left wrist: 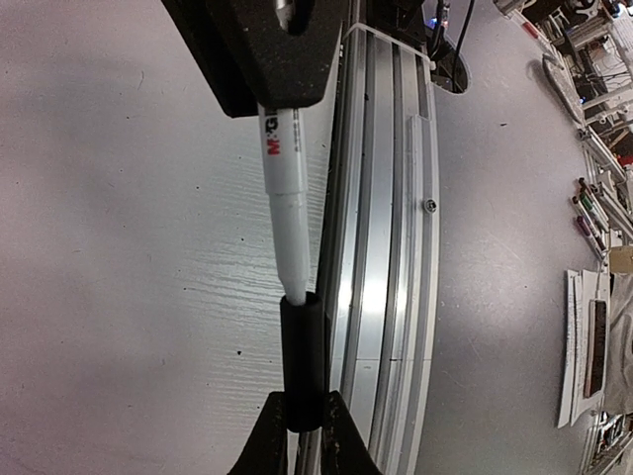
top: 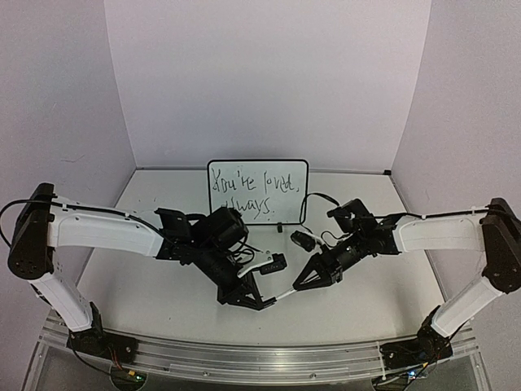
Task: Write a sentence on the whiteboard
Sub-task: Insert the whiteboard marker without the cap into the whiteboard marker.
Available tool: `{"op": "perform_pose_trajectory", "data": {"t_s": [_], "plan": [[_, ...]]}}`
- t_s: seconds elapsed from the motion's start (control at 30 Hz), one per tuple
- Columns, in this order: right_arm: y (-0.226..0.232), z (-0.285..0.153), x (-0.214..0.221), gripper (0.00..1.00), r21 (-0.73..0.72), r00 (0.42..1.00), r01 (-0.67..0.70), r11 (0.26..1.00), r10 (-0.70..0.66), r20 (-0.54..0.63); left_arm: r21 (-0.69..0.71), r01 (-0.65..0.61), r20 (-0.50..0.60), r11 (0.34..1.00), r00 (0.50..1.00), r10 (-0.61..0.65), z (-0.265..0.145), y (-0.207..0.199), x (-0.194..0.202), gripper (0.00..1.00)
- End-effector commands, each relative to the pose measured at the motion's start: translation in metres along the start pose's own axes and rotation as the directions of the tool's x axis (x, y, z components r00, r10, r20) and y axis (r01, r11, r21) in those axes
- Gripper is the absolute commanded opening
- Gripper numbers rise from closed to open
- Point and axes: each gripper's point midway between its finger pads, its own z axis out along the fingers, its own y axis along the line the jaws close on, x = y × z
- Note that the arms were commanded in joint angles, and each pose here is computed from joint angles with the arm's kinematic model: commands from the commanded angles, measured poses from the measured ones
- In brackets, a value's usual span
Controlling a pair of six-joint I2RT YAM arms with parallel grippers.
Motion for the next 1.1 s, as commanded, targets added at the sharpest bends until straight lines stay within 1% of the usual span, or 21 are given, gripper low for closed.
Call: {"op": "perform_pose_trajectory", "data": {"t_s": [0.0, 0.23, 0.4, 0.63, 1.07], "plan": [[0.013, 0.003, -0.011, 0.0, -0.02, 0.998, 0.066, 0.998, -0.066, 0.001, 0.01, -0.077, 0.078, 0.997, 0.994, 0.076, -0.011, -0.01, -0.032, 0.0], [0.014, 0.008, -0.012, 0.0, -0.02, 0.997, 0.071, 0.997, -0.071, -0.01, -0.018, -0.08, 0.094, 0.997, 0.992, 0.082, -0.013, -0.007, -0.039, 0.0], [0.013, 0.014, -0.013, 0.0, -0.014, 0.997, 0.075, 0.997, -0.075, -0.021, -0.053, -0.087, 0.125, 0.995, 0.988, 0.093, -0.016, -0.002, -0.051, 0.0], [0.012, 0.02, -0.015, 0.0, -0.016, 0.997, 0.075, 0.997, -0.076, -0.024, -0.064, -0.115, 0.184, 0.991, 0.975, 0.125, -0.021, -0.003, -0.072, 0.0], [0.014, 0.029, -0.015, 0.0, -0.021, 0.995, 0.086, 0.996, -0.087, -0.038, -0.084, -0.161, 0.25, 0.983, 0.952, 0.177, -0.029, -0.006, -0.1, 0.0]]}}
